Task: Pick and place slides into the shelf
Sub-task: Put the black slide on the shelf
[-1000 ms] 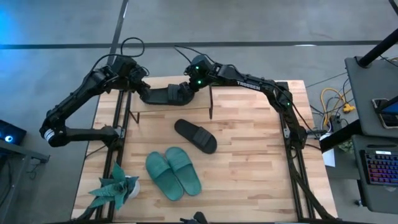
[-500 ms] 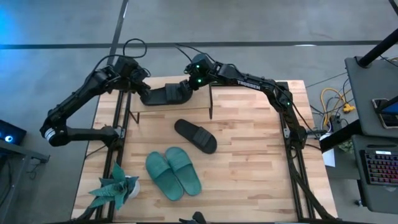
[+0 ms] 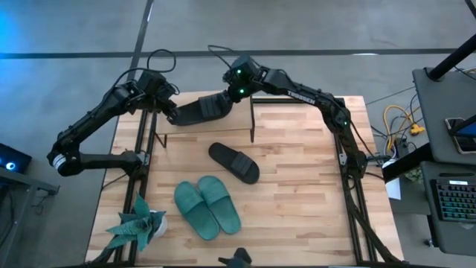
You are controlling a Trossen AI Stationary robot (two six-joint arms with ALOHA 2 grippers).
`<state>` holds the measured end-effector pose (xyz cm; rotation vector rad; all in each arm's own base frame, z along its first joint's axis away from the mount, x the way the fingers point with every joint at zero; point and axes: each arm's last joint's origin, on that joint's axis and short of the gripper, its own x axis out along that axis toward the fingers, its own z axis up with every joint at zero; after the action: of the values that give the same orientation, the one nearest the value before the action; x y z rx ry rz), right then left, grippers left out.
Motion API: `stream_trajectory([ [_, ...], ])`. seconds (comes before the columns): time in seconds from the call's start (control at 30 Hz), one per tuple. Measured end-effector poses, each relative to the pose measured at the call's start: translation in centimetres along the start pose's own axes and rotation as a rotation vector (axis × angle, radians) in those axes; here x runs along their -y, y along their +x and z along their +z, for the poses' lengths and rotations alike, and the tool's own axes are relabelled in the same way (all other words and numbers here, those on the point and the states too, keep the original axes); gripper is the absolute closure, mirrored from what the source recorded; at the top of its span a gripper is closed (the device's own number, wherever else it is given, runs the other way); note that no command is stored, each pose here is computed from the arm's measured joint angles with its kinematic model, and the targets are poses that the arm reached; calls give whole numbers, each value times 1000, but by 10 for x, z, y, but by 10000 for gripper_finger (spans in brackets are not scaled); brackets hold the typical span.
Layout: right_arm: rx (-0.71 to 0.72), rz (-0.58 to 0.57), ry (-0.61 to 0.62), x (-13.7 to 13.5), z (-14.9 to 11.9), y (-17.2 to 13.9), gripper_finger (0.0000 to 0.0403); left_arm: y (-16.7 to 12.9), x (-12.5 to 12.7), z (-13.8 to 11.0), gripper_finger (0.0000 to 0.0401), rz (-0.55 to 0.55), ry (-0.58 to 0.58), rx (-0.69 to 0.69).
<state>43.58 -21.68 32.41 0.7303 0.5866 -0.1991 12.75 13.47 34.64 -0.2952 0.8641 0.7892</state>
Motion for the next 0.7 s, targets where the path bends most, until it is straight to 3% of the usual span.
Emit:
stream_trajectory([
  [0.1, -32, 7, -7, -2, 7, -17, 394, 1, -1, 1, 399, 26, -1, -3],
  [0.3, -137, 174, 13, -1, 14, -42, 394, 7, 0, 8, 399, 19, -5, 41],
  [0.53, -234, 158, 55, 10, 5, -46, 395, 21, 3, 21, 399, -71, -5, 89],
  [0.7, -256, 145, 68, 16, 0, -39, 395, 46, 7, 29, 399, -184, -4, 45],
])
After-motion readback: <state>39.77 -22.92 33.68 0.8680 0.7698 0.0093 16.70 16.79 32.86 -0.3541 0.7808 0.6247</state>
